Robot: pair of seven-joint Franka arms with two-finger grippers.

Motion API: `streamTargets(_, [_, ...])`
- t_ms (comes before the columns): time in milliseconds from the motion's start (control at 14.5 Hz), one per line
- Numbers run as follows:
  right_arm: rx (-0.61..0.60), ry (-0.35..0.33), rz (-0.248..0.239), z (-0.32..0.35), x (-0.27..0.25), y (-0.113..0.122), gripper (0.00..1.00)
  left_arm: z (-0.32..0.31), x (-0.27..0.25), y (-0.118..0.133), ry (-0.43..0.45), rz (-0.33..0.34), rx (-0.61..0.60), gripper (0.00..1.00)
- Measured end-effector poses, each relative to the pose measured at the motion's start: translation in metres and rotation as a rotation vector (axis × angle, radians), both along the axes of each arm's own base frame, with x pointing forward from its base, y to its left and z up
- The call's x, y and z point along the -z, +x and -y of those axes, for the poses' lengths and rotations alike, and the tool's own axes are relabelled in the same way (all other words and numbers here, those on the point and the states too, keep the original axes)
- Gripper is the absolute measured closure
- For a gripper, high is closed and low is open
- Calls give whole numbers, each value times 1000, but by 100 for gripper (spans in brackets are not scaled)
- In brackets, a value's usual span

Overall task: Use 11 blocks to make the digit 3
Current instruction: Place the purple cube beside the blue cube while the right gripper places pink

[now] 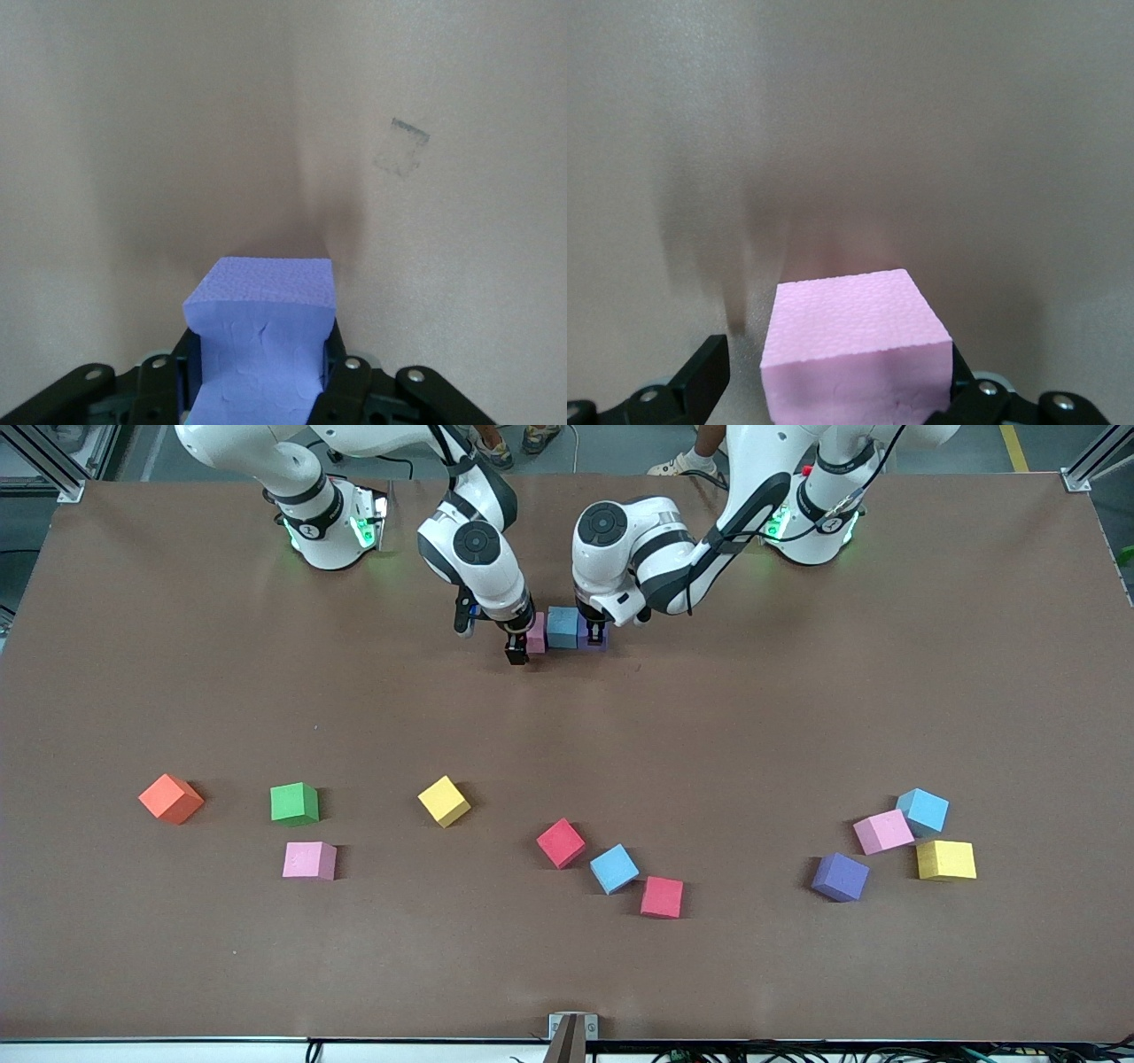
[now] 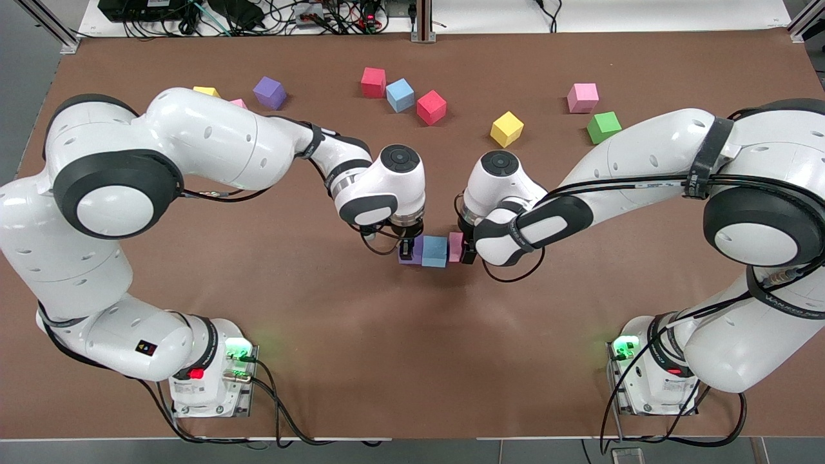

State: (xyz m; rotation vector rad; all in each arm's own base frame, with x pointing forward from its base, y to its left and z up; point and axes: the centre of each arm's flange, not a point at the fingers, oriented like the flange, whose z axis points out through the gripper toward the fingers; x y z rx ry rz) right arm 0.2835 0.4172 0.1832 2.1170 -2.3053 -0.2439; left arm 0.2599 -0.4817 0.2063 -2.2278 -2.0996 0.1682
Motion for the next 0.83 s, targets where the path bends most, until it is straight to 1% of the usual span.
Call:
streamTargets(207, [-4,-11,-10,-2,-4,1,0,1,0,0,-1,-1,1,97])
streamTargets(483, [-16,-44,-33,-2,-18,1,0,3,0,-1,-2,-1,5,97])
streamTargets(552, [-19,-50,-35,-2,-22,0,0,3,1,-2,-2,-1,7,88])
streamTargets(621, [-20,-51,-34,-2,-27,0,0,3,2,-2,0,-1,11,66])
streamTargets(759, [-19,-44,-21,-2,-36,3,0,3,5,-2,3,-2,13,29])
streamTargets(828, [-16,-38,-13,-2,-42,5,0,3,4,-1,7,-2,13,5])
